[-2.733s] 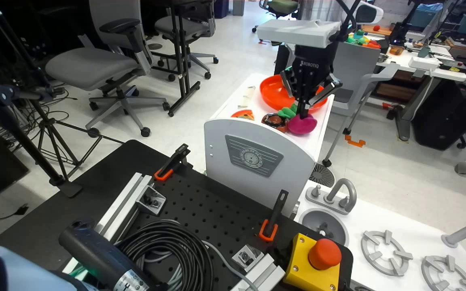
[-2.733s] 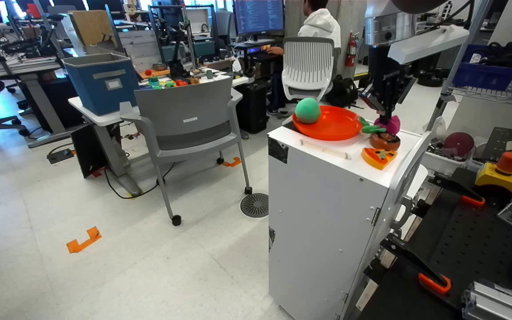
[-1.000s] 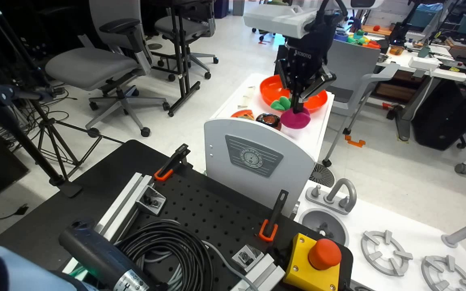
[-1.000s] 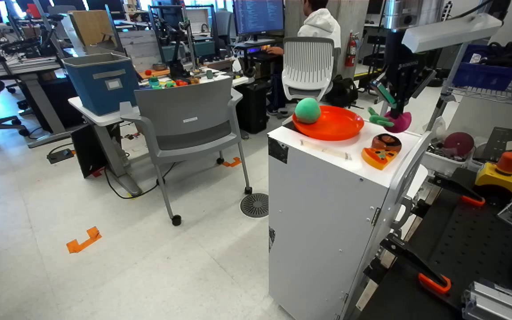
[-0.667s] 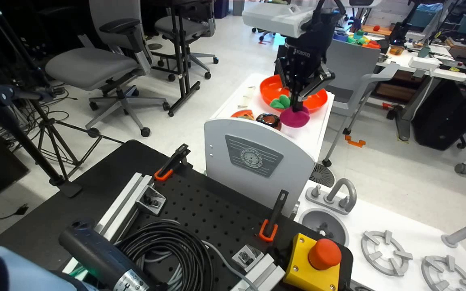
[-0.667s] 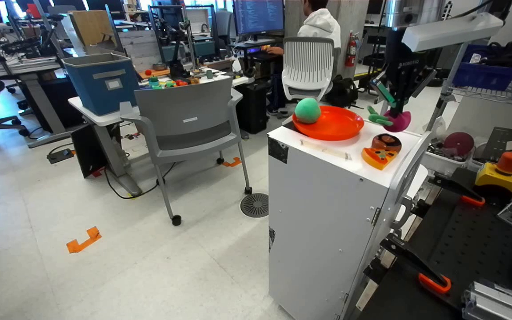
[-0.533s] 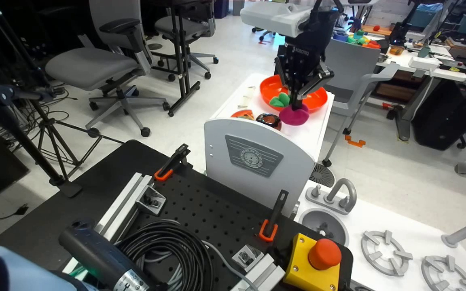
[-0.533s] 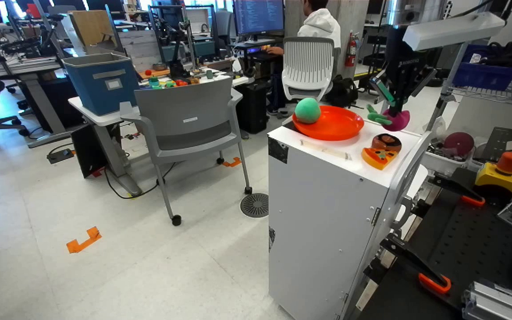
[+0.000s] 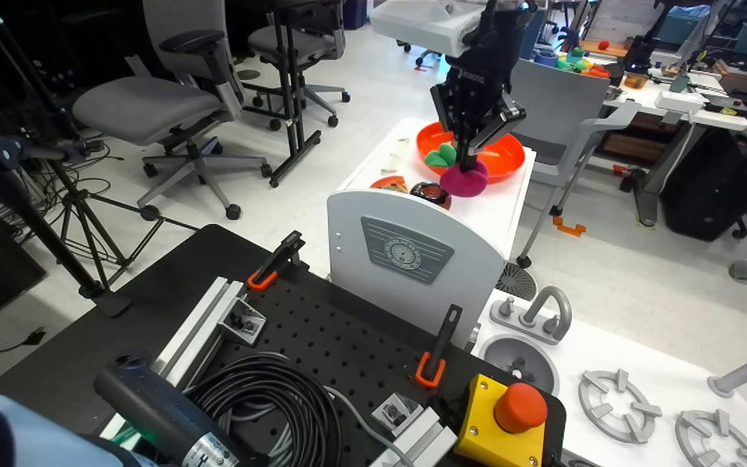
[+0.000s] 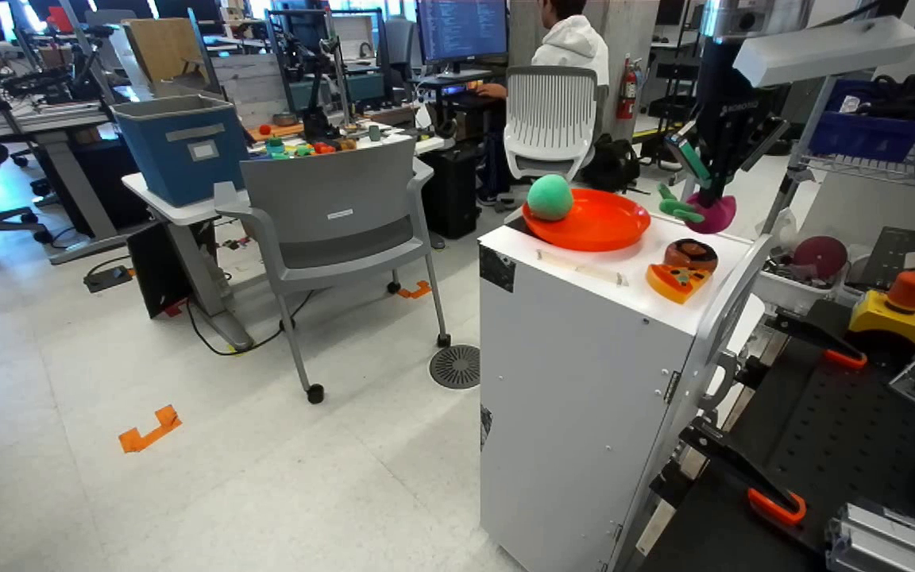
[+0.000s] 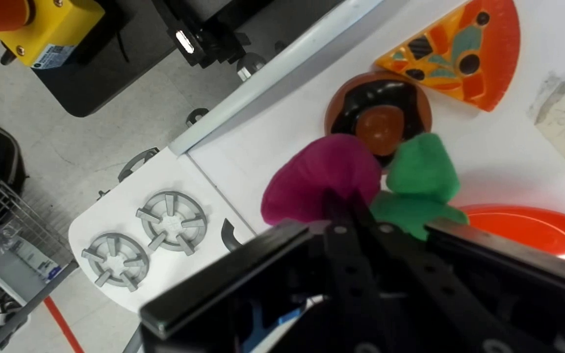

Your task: Pick up the purple toy and put it in the orange plate.

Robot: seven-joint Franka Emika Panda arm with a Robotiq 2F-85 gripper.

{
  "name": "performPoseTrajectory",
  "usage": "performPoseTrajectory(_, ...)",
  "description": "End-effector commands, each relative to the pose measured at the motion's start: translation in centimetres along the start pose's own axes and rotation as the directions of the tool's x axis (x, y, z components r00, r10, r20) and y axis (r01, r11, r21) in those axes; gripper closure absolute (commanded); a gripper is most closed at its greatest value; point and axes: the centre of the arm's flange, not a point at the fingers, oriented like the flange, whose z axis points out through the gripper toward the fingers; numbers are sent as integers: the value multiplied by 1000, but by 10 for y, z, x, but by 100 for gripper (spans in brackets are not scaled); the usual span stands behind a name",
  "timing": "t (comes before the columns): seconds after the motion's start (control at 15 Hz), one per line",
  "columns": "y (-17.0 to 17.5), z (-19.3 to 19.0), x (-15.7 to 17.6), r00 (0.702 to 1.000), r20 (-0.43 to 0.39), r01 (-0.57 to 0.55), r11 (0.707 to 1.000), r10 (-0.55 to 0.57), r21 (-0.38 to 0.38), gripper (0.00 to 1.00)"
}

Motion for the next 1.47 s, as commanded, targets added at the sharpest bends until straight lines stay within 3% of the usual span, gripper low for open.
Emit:
performPoseTrajectory(0.0,0,-3,-5,1000,-17,-9,1000,9,-5,99)
performPoseTrajectory(1.4,-5,-1,-5,1000,-14,-9,1000,9,-13,99)
